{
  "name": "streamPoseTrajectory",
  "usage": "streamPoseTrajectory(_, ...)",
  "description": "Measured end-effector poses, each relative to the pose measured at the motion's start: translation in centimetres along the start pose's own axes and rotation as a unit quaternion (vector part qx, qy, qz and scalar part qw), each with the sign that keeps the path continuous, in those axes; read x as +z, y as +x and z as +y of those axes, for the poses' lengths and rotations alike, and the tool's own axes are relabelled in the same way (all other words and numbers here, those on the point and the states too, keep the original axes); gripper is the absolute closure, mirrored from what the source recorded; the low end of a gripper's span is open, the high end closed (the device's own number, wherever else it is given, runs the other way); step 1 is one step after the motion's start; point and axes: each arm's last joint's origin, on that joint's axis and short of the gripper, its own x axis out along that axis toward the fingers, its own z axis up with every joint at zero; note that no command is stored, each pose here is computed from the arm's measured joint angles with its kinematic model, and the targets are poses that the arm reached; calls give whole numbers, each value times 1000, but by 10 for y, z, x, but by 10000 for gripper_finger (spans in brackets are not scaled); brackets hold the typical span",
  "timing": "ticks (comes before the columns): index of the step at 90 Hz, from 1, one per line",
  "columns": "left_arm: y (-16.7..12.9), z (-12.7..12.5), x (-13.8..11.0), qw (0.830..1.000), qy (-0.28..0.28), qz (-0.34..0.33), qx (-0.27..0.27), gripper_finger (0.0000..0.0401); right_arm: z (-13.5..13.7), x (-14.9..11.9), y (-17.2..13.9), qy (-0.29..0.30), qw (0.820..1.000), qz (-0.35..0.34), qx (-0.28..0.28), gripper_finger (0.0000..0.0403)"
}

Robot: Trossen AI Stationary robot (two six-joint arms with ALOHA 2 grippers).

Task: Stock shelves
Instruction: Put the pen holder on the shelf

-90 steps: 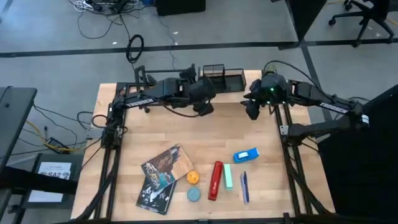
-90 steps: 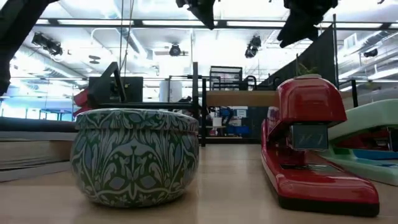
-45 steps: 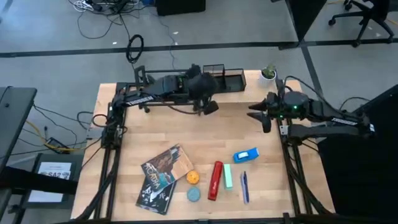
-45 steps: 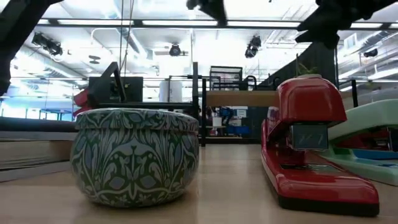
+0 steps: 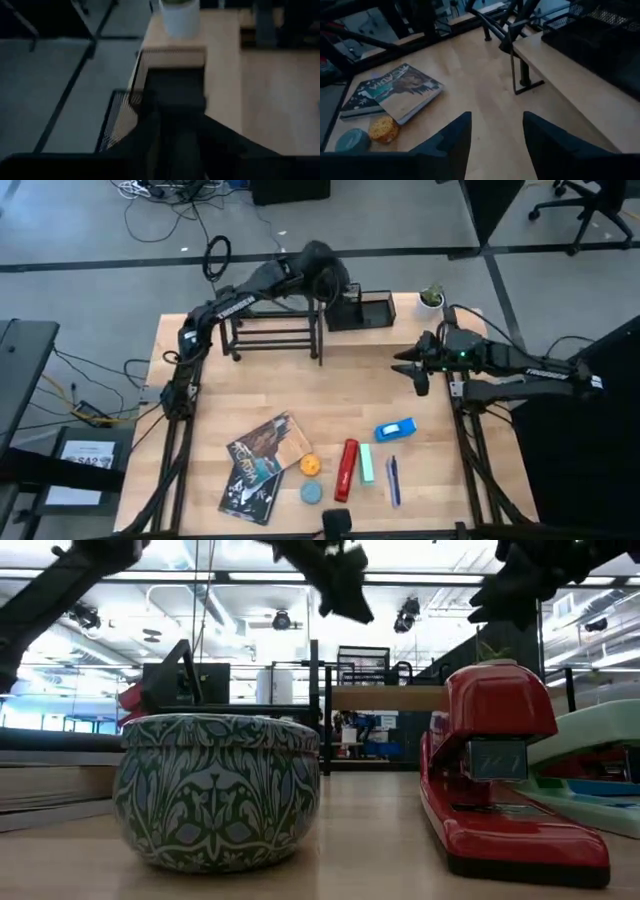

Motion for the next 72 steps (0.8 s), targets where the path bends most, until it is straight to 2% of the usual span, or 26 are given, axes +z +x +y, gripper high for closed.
streamPoseTrajectory(11, 17, 1, -6, 998, 18, 30, 46, 247, 0, 0, 2, 2, 1000, 4, -1, 252)
streamPoseTrajectory(27, 28, -3, -9, 997, 41, 42, 50, 253, 0, 0, 2, 17, 1000, 3, -1, 254)
streamPoseTrajectory(39, 32, -3, -11, 997, 40, 43, 49, 285, 0, 1, 2, 18, 1000, -4, 1, 254)
streamPoseTrajectory(63, 36, -4, -12, 998, 41, 40, 36, 388, 1, 3, 2, 30, 999, -13, 11, 254)
streamPoseTrajectory(72, 36, -4, -9, 998, 42, 22, 28, 396, 2, 3, 2, 32, 999, -12, 15, 254)
